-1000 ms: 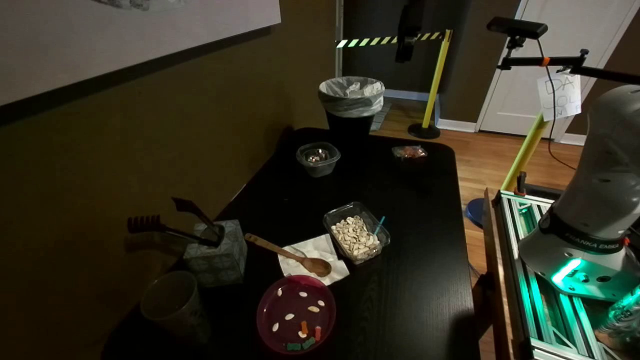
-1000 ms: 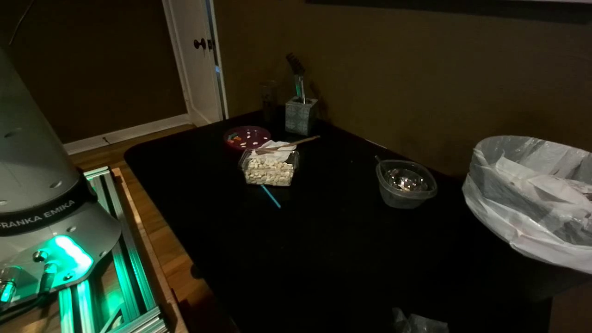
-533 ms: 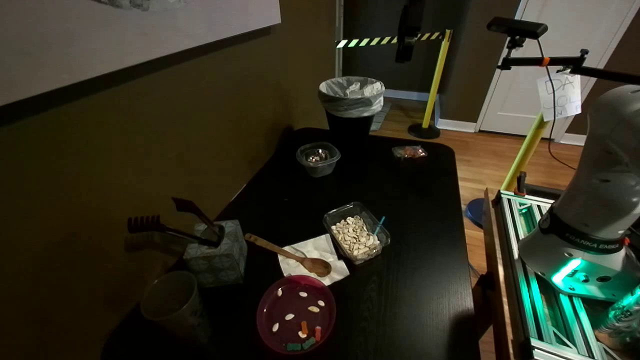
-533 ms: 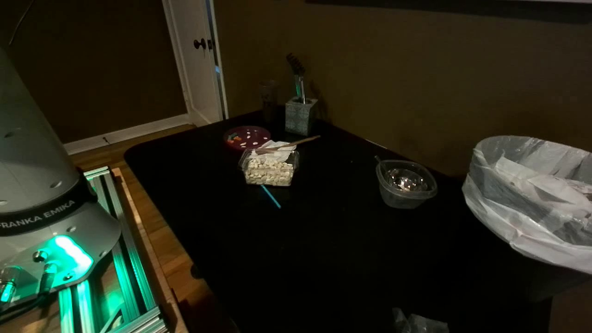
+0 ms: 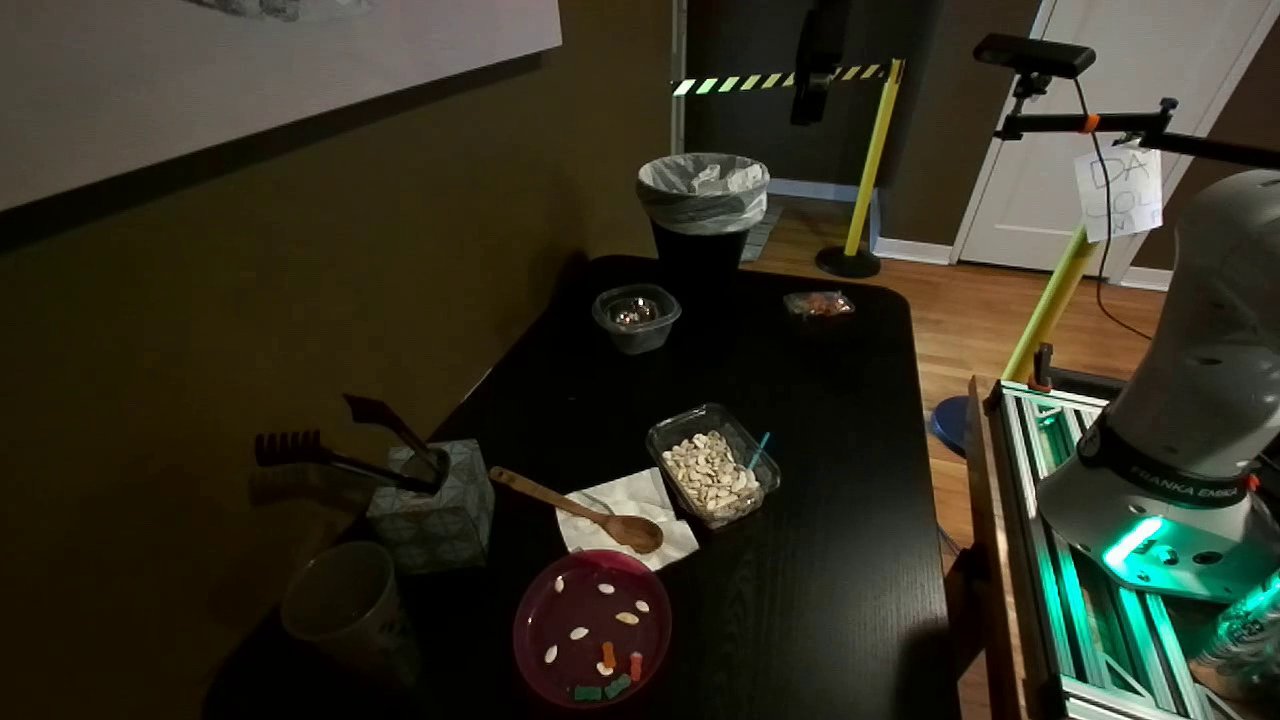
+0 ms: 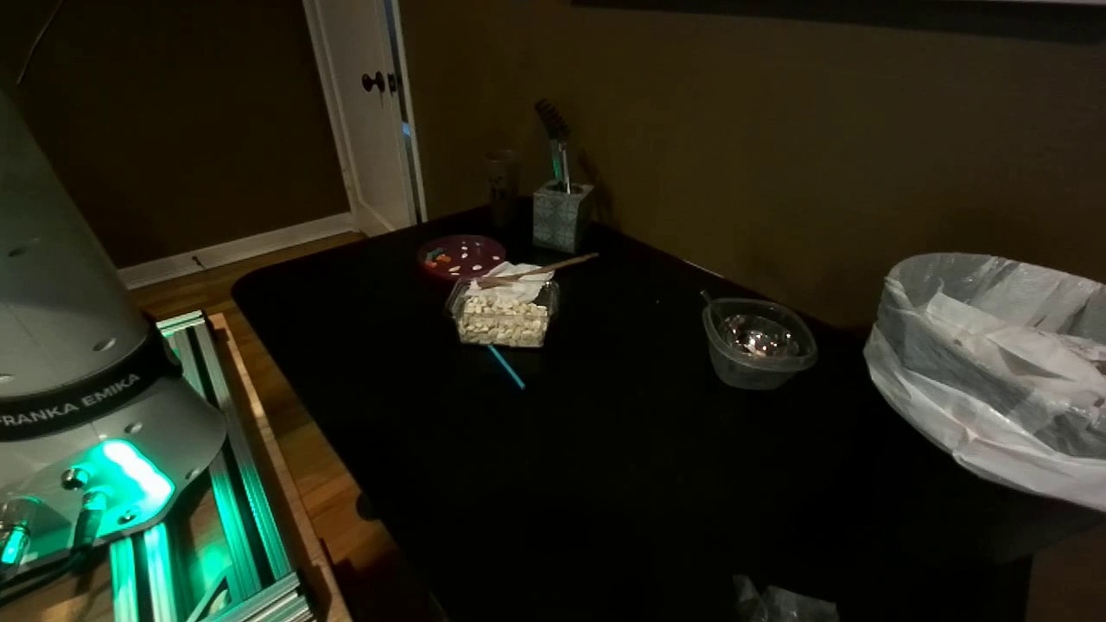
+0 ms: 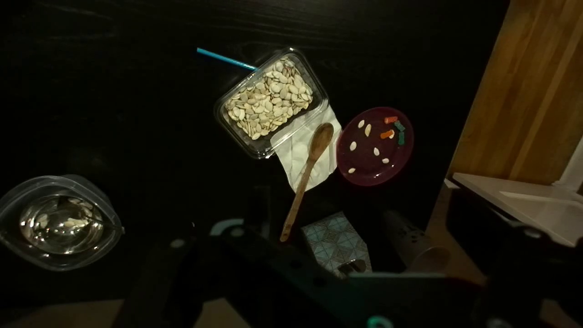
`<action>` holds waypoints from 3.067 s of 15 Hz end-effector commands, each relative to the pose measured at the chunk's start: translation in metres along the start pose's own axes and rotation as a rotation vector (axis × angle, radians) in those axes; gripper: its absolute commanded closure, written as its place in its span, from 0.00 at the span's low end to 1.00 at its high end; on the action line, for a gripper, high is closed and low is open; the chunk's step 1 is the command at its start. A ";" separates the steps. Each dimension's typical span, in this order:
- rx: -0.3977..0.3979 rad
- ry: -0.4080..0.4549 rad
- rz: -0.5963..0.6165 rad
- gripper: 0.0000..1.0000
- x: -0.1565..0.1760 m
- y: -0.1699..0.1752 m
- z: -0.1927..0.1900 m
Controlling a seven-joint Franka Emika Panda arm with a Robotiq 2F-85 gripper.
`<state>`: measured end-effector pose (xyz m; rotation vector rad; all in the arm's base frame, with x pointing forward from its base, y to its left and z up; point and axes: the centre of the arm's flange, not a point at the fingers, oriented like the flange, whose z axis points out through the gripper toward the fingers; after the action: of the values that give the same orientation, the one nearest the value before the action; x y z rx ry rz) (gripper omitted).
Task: Transfer a spoonful of contents from the bowl to the red plate
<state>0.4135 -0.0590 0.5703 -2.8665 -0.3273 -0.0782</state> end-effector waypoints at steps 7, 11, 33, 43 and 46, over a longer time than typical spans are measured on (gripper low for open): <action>0.000 0.000 0.000 0.00 0.000 0.000 0.000; 0.000 0.000 0.000 0.00 0.000 0.000 0.000; -0.018 -0.151 0.236 0.00 0.235 -0.022 0.176; -0.077 -0.007 0.413 0.00 0.239 -0.031 0.229; -0.120 0.073 0.507 0.00 0.253 -0.046 0.285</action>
<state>0.6426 0.0808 0.3744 -2.9498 0.2845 -0.0423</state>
